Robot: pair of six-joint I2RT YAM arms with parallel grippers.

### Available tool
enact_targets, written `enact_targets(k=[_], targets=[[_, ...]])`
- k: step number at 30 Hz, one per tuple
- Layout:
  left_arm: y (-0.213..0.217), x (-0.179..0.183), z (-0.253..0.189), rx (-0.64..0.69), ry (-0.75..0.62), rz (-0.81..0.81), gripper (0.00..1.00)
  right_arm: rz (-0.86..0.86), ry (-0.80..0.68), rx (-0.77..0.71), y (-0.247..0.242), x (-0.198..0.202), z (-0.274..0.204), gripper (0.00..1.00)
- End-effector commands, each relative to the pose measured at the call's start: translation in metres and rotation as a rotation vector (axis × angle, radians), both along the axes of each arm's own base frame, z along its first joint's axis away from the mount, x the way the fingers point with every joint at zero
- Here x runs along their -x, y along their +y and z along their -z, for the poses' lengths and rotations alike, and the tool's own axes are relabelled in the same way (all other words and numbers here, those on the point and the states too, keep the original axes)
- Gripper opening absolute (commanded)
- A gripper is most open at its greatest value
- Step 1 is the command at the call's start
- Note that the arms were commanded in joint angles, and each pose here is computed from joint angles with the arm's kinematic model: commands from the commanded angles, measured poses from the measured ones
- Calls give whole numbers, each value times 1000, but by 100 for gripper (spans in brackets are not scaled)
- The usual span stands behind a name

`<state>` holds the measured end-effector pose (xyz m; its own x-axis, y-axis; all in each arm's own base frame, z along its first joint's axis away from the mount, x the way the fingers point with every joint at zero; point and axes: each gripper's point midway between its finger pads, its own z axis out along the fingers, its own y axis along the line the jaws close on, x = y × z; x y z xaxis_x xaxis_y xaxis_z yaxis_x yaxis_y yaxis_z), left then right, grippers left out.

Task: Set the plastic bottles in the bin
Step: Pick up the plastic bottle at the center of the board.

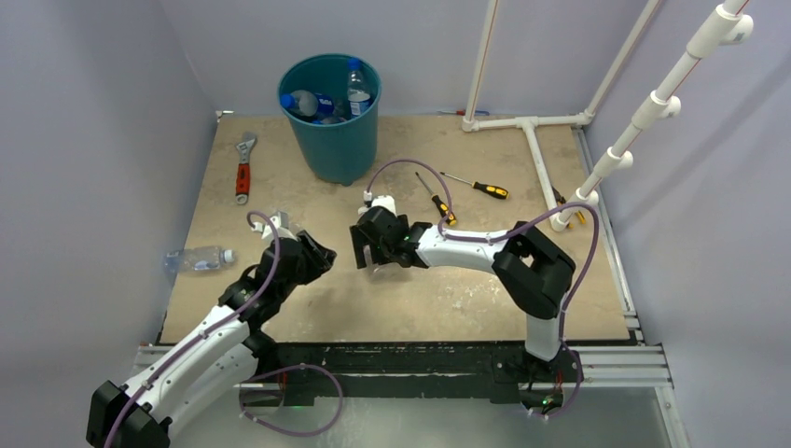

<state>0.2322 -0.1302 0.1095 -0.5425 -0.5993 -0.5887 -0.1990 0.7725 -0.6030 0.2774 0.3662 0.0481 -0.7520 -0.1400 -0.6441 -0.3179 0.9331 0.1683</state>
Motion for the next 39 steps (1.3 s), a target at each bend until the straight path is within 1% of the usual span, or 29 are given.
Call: enact_targets(k=[1, 4, 6, 7, 10, 12, 14, 16, 18, 20, 23, 26, 28, 30, 33, 35, 37, 39], targets=[[0, -4, -15, 7, -32, -4, 45, 11, -6, 7, 1, -3, 1, 96], [1, -3, -20, 10, -42, -7, 44, -13, 3, 7, -2, 3, 8, 90], [2, -3, -24, 15, -56, -11, 44, -37, 0, -11, -3, 7, 8, 83], [2, -4, -28, 17, -66, -11, 44, -48, -3, -24, -4, 10, 7, 78], [1, -7, -42, 20, -108, 0, 46, -94, -25, -74, -3, 16, -2, 68], [-1, -11, -55, 19, -141, 13, 50, -131, -55, -126, 0, 20, -16, 63], [-4, -14, -71, 9, -185, 40, 55, -179, -136, -215, 4, 21, -49, 57], [-8, -18, -94, 4, -238, 64, 60, -244, -207, -296, 0, 32, -73, 52], [-8, -22, -115, 1, -286, 71, 67, -311, -305, -403, -5, 45, -106, 50], [-11, -24, -137, 10, -349, 86, 74, -382, -385, -497, -14, 63, -126, 48], [-26, -22, -178, 49, -503, 184, 80, -471, -507, -652, -29, 90, -159, 44], [-47, -13, -223, 122, -670, 307, 85, -521, -616, -779, -46, 112, -182, 41], [-60, -5, -246, 172, -739, 388, 87, -540, -662, -817, -54, 120, -191, 39], [-76, 3, -266, 216, -798, 482, 88, -562, -680, -829, -55, 125, -193, 37], [-103, 21, -286, 304, -850, 671, 87, -576, -700, -849, -57, 128, -197, 34], [-114, 29, -293, 358, -864, 747, 86, -574, -707, -861, -57, 129, -198, 33], [-120, 33, -293, 392, -863, 786, 85, -569, -710, -869, -58, 129, -198, 31], [-123, 33, -288, 400, -845, 806, 85, -564, -717, -876, -58, 128, -200, 30]])
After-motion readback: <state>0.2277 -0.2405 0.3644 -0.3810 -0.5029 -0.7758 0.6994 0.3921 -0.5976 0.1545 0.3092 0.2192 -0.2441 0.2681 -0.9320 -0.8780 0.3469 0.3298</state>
